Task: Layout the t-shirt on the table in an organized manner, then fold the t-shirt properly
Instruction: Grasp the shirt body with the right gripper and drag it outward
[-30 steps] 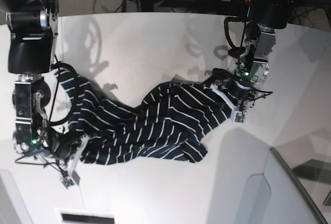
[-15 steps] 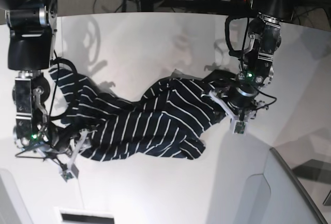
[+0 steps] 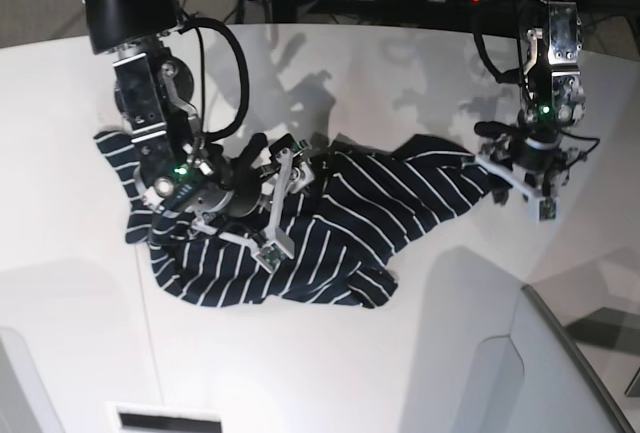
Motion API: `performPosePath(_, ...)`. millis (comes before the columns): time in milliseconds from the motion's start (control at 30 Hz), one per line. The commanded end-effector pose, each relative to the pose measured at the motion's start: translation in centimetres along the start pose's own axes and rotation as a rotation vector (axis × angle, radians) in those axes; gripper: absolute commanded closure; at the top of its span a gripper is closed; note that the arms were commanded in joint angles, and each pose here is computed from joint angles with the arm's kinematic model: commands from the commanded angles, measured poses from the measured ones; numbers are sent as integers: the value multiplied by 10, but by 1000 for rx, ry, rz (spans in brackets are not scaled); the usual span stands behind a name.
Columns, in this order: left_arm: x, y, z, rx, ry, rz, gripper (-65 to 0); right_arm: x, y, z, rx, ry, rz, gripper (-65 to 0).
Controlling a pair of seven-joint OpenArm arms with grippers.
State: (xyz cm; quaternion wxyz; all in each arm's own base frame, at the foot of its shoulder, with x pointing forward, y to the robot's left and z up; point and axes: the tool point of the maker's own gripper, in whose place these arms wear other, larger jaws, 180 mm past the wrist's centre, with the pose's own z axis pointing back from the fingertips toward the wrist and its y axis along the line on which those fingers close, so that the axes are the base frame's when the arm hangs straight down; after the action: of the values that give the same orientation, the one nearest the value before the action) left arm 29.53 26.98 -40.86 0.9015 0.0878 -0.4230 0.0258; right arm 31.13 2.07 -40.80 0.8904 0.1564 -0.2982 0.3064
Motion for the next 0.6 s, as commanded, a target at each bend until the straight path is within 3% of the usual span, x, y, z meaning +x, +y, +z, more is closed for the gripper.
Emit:
performPosePath(0,7,9,4,18,-33,-4,-267,27,13,-2,40,-75,-2,-500)
performPosePath(400,-32,32,18,69,44,7,-267,42,16,-30,88,-71,-43,-500)
performPosePath(567,-33,31,17,65,47,5,-267,46,19,-41,165,-65,-127,-500)
